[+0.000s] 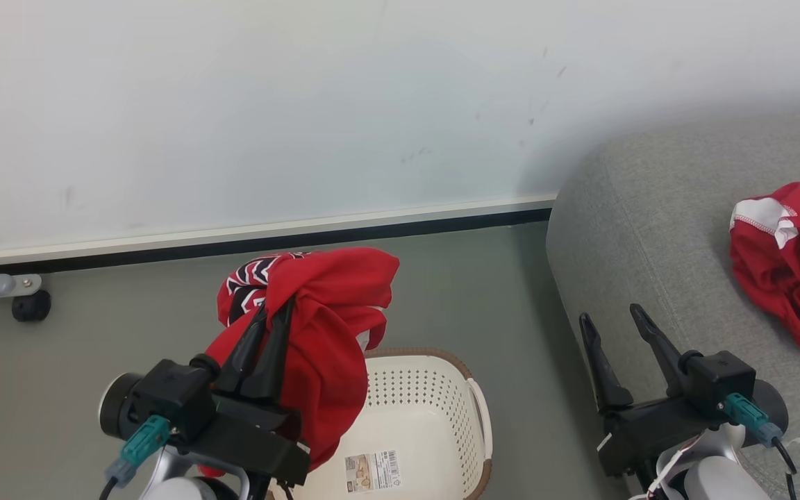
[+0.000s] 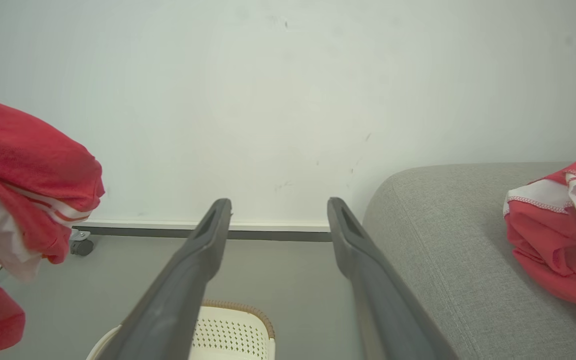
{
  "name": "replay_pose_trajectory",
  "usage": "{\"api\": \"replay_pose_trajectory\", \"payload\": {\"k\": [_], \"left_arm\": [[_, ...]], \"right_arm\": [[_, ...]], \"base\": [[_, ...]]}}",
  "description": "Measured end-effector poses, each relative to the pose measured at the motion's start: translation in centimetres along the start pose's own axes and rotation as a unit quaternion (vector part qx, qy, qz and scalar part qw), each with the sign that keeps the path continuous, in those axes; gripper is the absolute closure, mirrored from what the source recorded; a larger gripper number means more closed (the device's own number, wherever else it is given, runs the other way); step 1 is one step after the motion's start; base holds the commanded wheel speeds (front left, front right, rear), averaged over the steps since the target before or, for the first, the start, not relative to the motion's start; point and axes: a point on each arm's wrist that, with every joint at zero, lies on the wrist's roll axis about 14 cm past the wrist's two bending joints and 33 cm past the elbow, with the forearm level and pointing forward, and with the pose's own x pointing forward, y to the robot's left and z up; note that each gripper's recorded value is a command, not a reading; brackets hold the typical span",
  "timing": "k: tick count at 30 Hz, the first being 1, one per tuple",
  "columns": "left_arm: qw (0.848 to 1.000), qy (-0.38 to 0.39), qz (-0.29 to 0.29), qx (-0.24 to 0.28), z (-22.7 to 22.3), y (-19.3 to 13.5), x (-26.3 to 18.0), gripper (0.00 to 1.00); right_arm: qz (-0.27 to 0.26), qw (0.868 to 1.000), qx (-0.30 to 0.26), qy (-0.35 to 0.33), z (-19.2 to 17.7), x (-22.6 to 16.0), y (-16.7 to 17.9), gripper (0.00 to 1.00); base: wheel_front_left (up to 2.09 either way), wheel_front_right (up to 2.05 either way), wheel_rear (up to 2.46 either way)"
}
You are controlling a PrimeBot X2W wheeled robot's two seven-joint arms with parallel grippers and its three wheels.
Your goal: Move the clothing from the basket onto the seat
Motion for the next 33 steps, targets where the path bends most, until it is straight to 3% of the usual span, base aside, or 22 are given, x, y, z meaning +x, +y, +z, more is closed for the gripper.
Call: {"api": "replay_pose_trajectory", "payload": {"k": [10, 33], "left_arm": [[1.0, 0.007, 0.0, 0.0, 0.0, 0.0, 0.1, 1.0], [1.0, 0.021, 0.005, -0.002, -0.1, 0.3, 0.0, 1.0]], "right_arm": [[0.012, 1.0, 0.003, -0.003, 0.3, 0.2, 0.6, 0.0], [0.19, 0.982, 0.003, 0.019, -0.1, 2.8, 10.8, 0.0]], "base": [[0.0, 0.0, 0.0], [0.0, 0.0, 0.0]]}}
